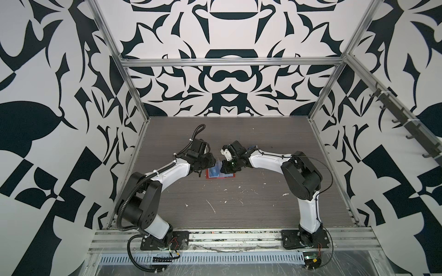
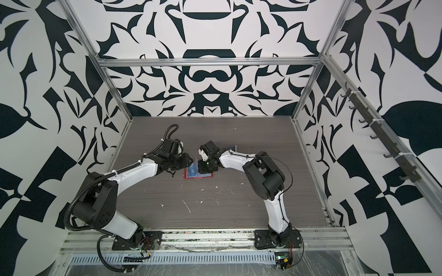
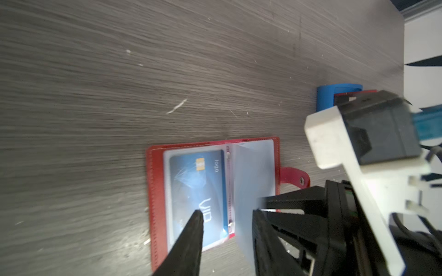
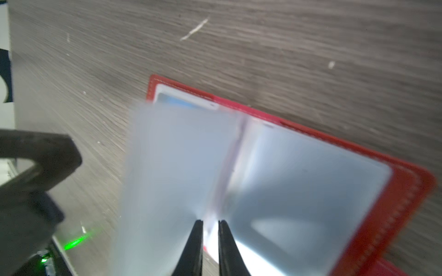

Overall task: Insert credit cards into a card holder
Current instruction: Turn over the card slot at the card holder.

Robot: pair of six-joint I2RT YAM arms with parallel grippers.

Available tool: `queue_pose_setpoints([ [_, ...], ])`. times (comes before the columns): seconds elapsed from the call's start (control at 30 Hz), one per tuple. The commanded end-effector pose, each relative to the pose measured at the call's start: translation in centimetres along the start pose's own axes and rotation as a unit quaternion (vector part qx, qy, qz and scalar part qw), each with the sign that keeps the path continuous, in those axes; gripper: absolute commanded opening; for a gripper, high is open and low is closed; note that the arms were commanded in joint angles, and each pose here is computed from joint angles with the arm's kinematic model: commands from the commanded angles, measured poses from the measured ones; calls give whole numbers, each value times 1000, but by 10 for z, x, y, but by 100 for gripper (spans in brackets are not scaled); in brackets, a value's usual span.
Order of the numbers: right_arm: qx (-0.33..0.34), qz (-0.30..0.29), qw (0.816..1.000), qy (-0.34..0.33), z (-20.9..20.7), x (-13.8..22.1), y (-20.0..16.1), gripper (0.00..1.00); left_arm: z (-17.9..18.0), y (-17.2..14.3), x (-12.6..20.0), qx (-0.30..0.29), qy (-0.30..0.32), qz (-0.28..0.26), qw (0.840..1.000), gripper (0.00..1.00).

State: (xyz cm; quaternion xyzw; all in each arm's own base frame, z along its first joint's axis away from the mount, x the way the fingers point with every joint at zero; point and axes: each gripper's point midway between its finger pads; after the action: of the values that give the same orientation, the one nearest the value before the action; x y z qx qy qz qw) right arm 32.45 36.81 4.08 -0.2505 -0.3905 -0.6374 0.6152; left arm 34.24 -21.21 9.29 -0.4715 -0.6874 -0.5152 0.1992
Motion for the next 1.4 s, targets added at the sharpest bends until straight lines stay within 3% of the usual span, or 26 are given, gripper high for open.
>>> queue_pose_setpoints([
  [0.0, 23, -11, 999, 40, 30, 6, 10, 21, 10, -5, 5, -3, 27, -2, 1000, 37],
  [0.23, 19, -10, 999, 35, 29, 2, 11, 23, 9, -19, -9, -5, 12, 31, 999, 31],
  [0.43, 17, -9, 999, 31, 27, 0, 10, 18, 5, -33, -28, -1, -14, 69, 998, 23],
  [0.67, 22, -20, 999, 29, 30, 9, 13, 17, 13, -44, -37, 9, -1, 89, 996, 21],
  [0.97, 49, -104, 993, -38, 18, 59, 30, 19, 4, -34, -27, 4, -8, 88, 996, 24],
  [1.37, 24, -164, 978, -127, -41, 141, 45, 25, -57, 10, -26, -24, -85, 82, 993, 29],
])
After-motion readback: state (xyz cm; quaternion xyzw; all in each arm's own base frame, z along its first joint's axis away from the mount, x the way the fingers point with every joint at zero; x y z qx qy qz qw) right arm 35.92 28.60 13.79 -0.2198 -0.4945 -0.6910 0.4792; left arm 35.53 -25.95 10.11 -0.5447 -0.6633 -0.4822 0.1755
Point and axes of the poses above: each gripper's point midway between its finger pads, its own x axis back along the fingers, its own z axis along the line the jaws close on, y = z × x, and after that the axes turned 12 degrees about -x, right-handed
